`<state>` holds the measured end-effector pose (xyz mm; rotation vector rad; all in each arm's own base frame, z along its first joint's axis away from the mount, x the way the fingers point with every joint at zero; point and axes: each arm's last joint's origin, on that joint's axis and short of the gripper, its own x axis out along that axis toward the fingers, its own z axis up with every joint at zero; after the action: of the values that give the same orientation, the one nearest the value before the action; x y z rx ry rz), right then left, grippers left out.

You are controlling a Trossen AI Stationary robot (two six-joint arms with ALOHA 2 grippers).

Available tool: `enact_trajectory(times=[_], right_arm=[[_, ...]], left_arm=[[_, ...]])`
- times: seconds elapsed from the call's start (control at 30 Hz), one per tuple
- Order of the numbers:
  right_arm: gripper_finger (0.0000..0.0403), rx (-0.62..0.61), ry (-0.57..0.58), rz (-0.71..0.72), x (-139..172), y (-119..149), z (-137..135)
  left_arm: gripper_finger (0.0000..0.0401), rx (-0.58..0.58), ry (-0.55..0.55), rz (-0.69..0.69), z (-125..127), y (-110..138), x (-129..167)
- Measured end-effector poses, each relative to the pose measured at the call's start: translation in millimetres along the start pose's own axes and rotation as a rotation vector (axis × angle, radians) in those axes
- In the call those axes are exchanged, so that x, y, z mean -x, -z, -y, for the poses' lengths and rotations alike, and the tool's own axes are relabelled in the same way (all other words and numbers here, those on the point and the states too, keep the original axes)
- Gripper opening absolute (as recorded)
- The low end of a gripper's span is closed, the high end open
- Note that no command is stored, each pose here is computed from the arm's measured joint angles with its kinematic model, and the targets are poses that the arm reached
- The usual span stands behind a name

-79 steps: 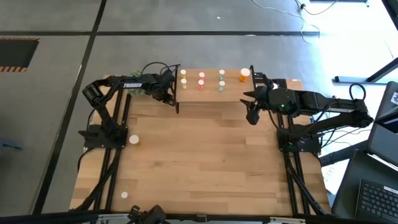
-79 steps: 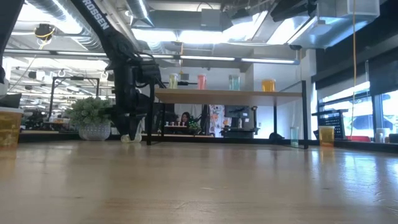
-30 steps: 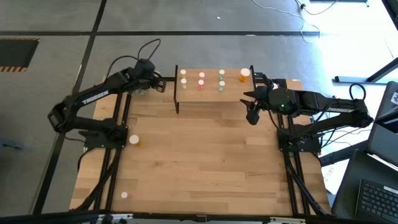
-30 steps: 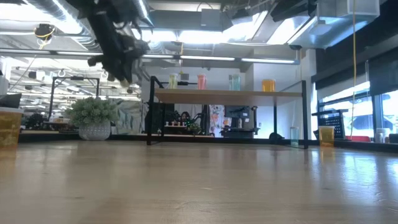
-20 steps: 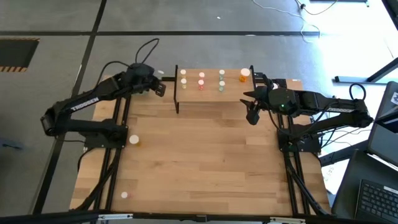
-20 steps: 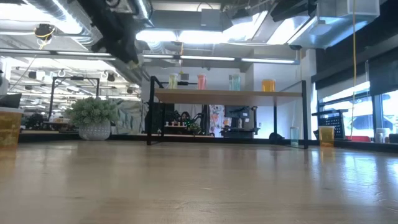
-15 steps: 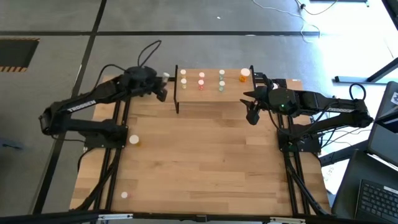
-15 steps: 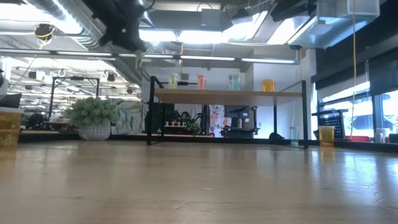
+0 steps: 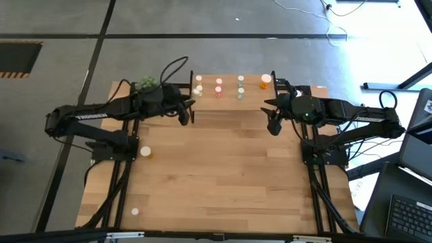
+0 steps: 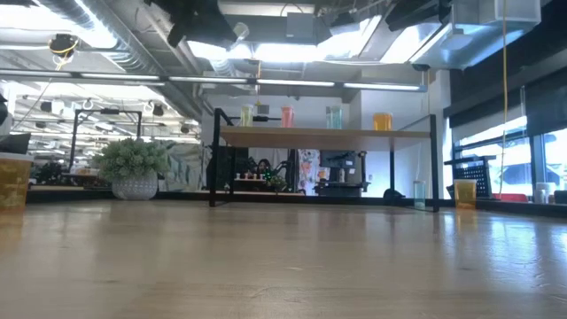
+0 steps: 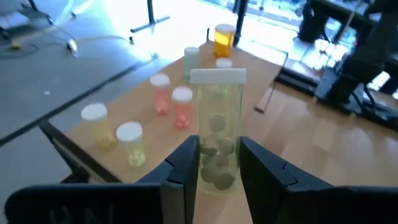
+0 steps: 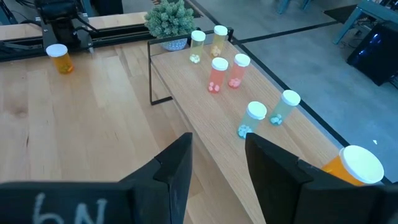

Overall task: Pick and place medicine bottles onto shelf by color
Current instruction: Put the yellow pill bottle on the shelf aligned with the other yellow pill bottles

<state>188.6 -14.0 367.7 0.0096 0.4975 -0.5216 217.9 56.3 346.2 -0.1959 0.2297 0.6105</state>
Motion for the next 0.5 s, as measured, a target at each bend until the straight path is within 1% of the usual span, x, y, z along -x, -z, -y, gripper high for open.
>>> enact_trajectory(times=[0.13, 0.33, 0.5], right_arm=[[0.0152, 0.0, 0.0, 0.0, 0.0, 0.0, 0.0], [0.0152, 0.0, 0.0, 0.0, 0.0, 0.0, 0.0], [0.0152, 0.0, 0.0, 0.0, 0.0, 0.0, 0.0]], left_arm=[[0.0094, 0.002, -0.023, 0.044, 8.9, -0.7, -4.9], [0.0094, -0.022, -0.044, 0.001, 15.5, 9.0, -19.9], [0.0094, -0.036, -0.033, 0.009, 18.2, 9.9, -25.8]])
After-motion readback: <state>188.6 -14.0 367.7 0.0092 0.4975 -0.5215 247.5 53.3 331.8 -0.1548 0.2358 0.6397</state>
